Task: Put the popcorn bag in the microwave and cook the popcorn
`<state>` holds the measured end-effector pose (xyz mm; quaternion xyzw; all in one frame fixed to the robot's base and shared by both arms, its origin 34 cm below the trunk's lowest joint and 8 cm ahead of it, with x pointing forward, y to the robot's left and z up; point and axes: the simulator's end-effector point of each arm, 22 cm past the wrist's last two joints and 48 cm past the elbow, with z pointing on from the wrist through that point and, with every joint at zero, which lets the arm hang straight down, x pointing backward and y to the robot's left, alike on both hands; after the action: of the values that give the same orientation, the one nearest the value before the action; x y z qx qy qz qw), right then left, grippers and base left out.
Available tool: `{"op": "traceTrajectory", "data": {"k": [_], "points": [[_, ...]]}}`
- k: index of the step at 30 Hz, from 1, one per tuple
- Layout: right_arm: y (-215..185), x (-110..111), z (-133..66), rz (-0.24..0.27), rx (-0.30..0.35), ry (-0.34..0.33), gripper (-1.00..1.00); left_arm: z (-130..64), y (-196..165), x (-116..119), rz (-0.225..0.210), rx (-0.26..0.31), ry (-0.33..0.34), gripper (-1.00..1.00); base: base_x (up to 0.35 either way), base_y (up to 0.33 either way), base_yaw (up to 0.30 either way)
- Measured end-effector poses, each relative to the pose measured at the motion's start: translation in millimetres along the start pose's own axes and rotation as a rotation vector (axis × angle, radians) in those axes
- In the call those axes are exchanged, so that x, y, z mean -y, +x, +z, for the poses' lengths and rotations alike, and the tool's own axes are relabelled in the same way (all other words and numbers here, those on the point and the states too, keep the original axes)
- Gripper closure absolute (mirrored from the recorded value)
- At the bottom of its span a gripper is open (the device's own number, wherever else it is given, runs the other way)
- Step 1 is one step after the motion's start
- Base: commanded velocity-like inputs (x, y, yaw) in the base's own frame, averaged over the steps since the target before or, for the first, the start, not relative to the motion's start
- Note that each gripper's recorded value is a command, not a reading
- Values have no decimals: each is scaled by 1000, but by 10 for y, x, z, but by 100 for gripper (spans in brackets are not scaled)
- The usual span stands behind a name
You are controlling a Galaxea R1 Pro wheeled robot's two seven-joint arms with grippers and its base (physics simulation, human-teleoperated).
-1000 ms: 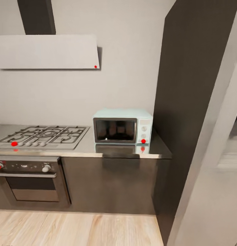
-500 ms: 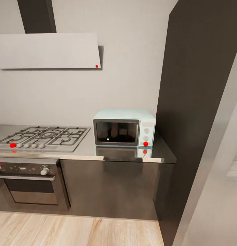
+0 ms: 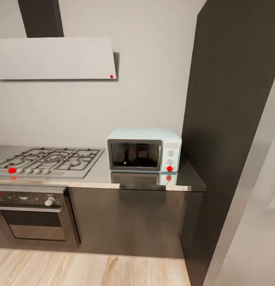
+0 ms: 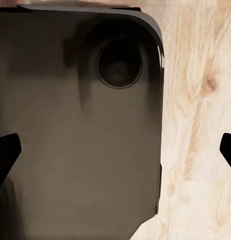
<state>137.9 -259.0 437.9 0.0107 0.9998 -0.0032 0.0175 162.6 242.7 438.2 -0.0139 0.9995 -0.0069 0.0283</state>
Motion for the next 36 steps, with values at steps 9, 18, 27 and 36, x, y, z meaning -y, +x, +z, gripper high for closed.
{"op": "traceTrajectory", "data": {"k": [9,18,27,36], "points": [[0,-5,0,0,0,-1,-100,0,-1,-9,-1,0,-2,-100,2,0,-168],[0,-6,0,-14,0,-1,-100,0,-1,-9,-2,0,-2,-100,0,23,-6],[0,-4,0,-8,0,-1,-100,0,-1,-9,-2,0,-2,-100,0,95,0],[-30,-92,1,-30,4,-18,-100,0,-1,-9,-2,0,-2,-100,0,0,0]]}}
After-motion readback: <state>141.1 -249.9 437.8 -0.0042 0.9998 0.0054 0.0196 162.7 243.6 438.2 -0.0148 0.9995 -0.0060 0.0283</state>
